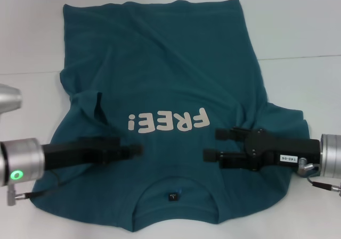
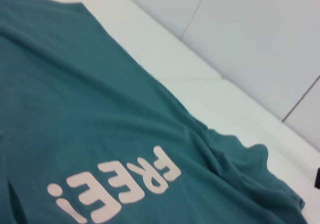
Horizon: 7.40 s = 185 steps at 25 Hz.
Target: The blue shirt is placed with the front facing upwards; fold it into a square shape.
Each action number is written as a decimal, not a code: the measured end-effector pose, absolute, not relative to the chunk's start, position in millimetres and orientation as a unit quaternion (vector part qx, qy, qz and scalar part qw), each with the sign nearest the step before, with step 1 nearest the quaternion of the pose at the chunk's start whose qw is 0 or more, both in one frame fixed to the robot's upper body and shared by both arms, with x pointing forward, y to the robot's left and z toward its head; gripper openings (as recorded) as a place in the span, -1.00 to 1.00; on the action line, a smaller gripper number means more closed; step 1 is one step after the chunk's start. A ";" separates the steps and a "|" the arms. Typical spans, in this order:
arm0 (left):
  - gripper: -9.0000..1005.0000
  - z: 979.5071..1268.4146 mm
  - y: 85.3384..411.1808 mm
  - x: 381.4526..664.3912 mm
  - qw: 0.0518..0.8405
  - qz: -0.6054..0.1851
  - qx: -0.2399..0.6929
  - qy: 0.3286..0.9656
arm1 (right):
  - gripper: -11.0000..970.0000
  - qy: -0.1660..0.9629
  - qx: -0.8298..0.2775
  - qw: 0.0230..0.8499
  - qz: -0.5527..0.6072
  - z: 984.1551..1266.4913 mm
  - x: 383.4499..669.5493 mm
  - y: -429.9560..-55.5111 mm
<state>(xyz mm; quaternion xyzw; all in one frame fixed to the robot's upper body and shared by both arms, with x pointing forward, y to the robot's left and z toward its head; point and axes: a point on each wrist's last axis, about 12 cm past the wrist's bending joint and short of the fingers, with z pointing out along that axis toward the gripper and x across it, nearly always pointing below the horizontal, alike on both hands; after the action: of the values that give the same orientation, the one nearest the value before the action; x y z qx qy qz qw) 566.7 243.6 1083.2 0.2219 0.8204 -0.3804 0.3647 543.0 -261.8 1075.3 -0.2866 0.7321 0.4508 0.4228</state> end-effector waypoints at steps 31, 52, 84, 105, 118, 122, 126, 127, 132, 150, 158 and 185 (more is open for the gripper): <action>0.72 1088.3 256.9 554.6 0.372 -0.413 0.223 0.801 | 0.93 0.887 0.022 0.366 0.282 1085.4 555.8 -392.2; 0.77 1081.1 259.2 547.2 0.363 -0.420 0.210 0.805 | 0.82 0.892 0.033 0.370 0.259 1067.1 568.6 -369.5; 0.77 1078.7 261.5 546.9 0.359 -0.410 0.212 0.811 | -0.36 0.895 0.025 0.372 0.245 1060.6 582.7 -353.3; 0.76 1075.8 260.0 545.0 0.355 -0.416 0.208 0.811 | -0.97 0.881 0.065 0.393 0.253 1063.5 554.4 -396.2; 0.77 1072.8 257.7 542.9 0.348 -0.425 0.200 0.812 | -0.97 0.879 0.060 0.408 0.240 1075.1 559.2 -407.1; 0.76 1072.0 257.8 542.5 0.346 -0.426 0.198 0.812 | -0.97 0.876 0.053 0.418 0.234 1084.1 564.2 -409.5; 0.76 1071.6 257.8 542.4 0.346 -0.426 0.197 0.813 | -0.97 0.874 0.043 0.425 0.231 1091.1 569.6 -409.2; 0.77 1071.6 257.8 542.4 0.346 -0.426 0.197 0.813 | -0.97 0.874 0.040 0.425 0.230 1092.4 571.0 -408.9; 0.76 1072.0 257.4 543.0 0.346 -0.426 0.197 0.812 | -0.97 0.872 0.030 0.431 0.230 1098.9 578.4 -406.6; 0.75 1068.0 256.3 541.9 0.341 -0.430 0.189 0.814 | -0.97 0.862 -0.014 0.456 0.221 1120.9 604.7 -392.5; 0.75 1067.8 255.6 541.9 0.340 -0.431 0.189 0.814 | -0.97 0.862 -0.017 0.454 0.225 1119.7 604.1 -389.7; 0.75 1063.8 255.1 543.7 0.341 -0.425 0.178 0.819 | -0.97 0.849 -0.097 0.436 0.281 1129.5 628.4 -320.3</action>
<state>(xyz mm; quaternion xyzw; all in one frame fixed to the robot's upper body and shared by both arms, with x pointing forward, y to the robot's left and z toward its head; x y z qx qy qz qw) 543.7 255.1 1063.8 0.1783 0.8193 -0.4254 0.3406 628.4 -320.3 1129.5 -0.0972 0.8493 0.2814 0.4359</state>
